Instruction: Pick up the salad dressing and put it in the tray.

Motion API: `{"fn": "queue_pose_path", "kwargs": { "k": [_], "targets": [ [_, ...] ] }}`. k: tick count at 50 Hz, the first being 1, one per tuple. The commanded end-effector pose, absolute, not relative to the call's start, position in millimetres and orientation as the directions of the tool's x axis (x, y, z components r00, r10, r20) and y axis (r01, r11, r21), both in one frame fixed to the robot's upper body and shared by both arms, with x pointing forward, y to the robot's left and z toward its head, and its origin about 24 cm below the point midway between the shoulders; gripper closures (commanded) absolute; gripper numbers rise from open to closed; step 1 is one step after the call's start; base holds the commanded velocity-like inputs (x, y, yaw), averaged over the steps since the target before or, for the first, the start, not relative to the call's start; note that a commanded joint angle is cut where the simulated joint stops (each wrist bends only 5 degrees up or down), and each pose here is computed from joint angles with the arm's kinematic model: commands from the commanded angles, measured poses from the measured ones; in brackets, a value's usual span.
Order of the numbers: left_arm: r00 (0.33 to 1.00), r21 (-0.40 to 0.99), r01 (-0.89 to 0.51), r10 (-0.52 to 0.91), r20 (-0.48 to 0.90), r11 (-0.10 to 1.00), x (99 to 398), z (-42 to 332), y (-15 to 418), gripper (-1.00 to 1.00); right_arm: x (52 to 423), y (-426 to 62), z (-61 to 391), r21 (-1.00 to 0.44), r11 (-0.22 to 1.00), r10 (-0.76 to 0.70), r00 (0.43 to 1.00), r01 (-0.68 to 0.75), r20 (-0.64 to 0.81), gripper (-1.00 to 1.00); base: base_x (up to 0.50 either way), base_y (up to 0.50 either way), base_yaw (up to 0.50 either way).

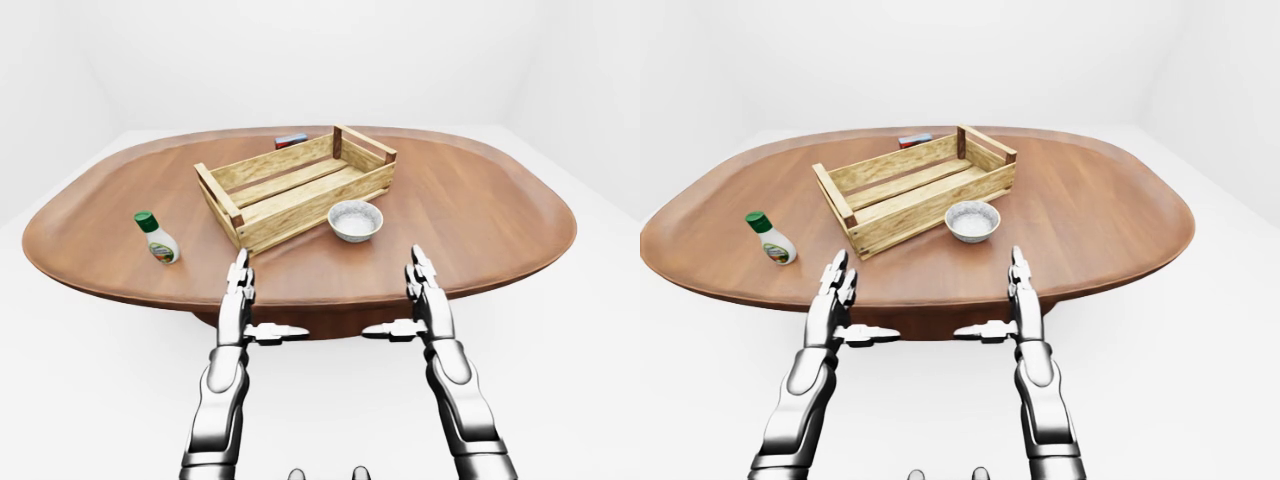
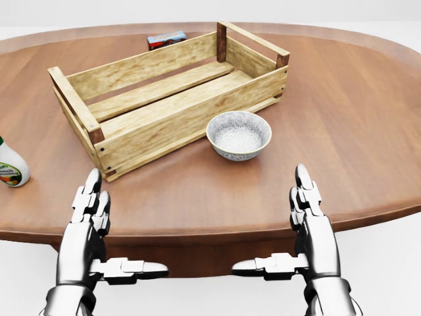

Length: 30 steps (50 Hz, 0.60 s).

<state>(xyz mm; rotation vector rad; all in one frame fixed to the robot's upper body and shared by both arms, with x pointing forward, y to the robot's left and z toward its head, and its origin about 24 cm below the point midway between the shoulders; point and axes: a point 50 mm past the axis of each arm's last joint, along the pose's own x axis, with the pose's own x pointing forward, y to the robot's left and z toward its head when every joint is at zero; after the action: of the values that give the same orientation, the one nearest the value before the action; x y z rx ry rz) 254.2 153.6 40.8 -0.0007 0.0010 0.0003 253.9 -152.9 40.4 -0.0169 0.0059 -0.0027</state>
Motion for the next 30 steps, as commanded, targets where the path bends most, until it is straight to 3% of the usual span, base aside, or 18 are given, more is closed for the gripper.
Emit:
{"fn": "queue_pose_path", "kwargs": {
  "k": [1,4,7,14,23,30],
  "targets": [
    [1.0,0.004,-0.01,0.01,-0.001,1.0,255,41,163,-1.0,254,-160,41,-0.054,0.999,-0.006,1.0,0.005,-0.021,-1.0,0.0,0.0,0.0],
    [1.0,-0.066,0.006,-0.006,-0.009,0.998,253,50,163,-1.0,252,-163,48,-0.049,0.999,-0.009,1.0,0.008,-0.013,-1.0,0.0,0.0,0.0],
    [0.992,-0.059,-0.006,0.013,0.123,0.998,249,82,170,-1.0,249,-165,59,-0.06,0.998,-0.005,1.0,0.007,0.022,-1.0,0.0,0.0,0.0],
    [0.936,-0.017,-0.058,0.06,0.346,0.998,237,135,192,-1.0,230,-187,119,-0.112,0.991,-0.036,0.961,0.069,0.273,-1.0,0.0,0.0,0.0],
    [0.846,0.039,-0.141,0.1,0.524,0.989,219,180,220,-1.0,185,-218,192,-0.18,0.961,-0.074,0.818,0.212,0.571,-1.0,0.0,0.0,0.0],
    [0.783,0.068,-0.212,0.128,0.608,0.975,206,203,240,-1.0,156,-230,222,-0.248,0.919,-0.061,0.731,0.308,0.68,-1.0,0.0,0.0,0.0]
  ]
}}
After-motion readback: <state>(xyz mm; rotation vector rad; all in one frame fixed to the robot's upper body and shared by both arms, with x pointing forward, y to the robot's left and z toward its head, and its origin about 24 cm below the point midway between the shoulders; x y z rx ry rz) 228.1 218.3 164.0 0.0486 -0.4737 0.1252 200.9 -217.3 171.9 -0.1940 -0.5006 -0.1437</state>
